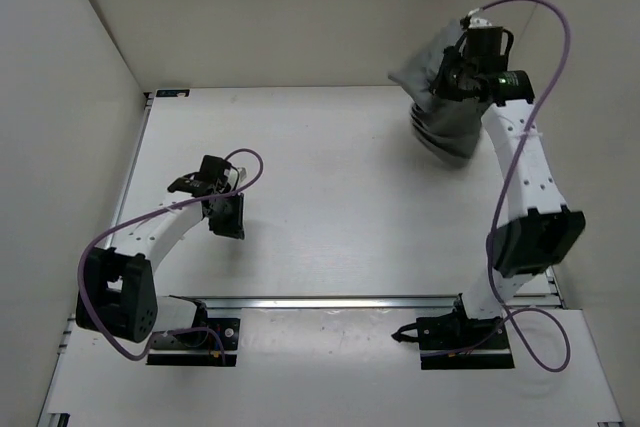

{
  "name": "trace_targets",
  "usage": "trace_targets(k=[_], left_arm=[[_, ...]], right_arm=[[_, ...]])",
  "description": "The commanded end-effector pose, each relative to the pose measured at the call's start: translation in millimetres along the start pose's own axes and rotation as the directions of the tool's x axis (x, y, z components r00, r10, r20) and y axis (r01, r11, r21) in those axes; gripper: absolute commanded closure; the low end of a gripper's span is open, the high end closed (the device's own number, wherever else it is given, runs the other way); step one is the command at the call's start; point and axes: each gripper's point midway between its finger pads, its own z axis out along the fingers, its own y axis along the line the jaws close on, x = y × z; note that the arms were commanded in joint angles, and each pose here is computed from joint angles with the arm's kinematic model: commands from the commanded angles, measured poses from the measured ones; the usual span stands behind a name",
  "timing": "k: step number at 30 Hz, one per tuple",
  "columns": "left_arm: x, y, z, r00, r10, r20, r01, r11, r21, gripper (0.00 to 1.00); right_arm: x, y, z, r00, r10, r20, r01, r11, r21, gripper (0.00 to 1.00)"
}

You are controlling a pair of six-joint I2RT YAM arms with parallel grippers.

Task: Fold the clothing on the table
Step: Move the skirt to the center of the board

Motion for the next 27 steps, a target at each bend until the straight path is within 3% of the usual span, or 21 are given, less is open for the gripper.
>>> trace_targets(k=[1,4,7,9,11,12,14,16,18,23,27], left_arm=[[-33,2,-24,0.993,-0.069,0.099,0.069,0.998,0.008,0.75],[-68,19,-60,0.954,-0.162,0.254,0.170,0.985,-0.009,0.73],[-91,26,-93,0.911,-0.180,0.372,0.212,0.976,-0.047,0.70],[-97,21,-101,0.911,-0.151,0.383,0.185,0.981,-0.054,0.68],[-96,16,-99,0.917,-0.144,0.372,0.170,0.985,-0.038,0.65],[-95,17,-98,0.918,-0.138,0.371,0.165,0.985,-0.043,0.64],[-90,13,-91,0.919,-0.151,0.365,0.167,0.986,-0.011,0.63],[-88,5,-83,0.923,-0.165,0.348,0.165,0.986,0.029,0.62],[-88,-2,-73,0.924,-0.175,0.341,0.167,0.985,0.052,0.61],[-104,-30,-36,0.925,-0.207,0.318,0.182,0.977,0.108,0.57],[-131,-60,-7,0.918,-0.275,0.284,0.236,0.958,0.164,0.54]], right_arm=[[-35,73,-88,0.991,0.024,0.135,0.022,0.945,-0.328,1.00],[-5,120,-107,0.998,0.000,0.070,0.032,0.891,-0.454,1.00],[47,128,-100,0.999,0.001,-0.044,-0.021,0.884,-0.468,1.00],[93,110,-83,0.985,0.017,-0.170,-0.087,0.907,-0.412,1.00],[161,75,-62,0.933,0.059,-0.355,-0.170,0.942,-0.290,0.86],[174,57,-54,0.919,0.095,-0.384,-0.190,0.957,-0.219,0.71],[212,23,-50,0.883,0.112,-0.455,-0.172,0.981,-0.091,0.62],[219,10,-49,0.884,0.110,-0.455,-0.140,0.990,-0.033,0.57],[213,19,-50,0.899,0.070,-0.432,-0.110,0.992,-0.069,0.56],[207,95,-40,0.915,-0.051,-0.401,-0.067,0.959,-0.275,0.52],[239,154,-27,0.874,-0.194,-0.445,0.017,0.929,-0.370,0.52]])
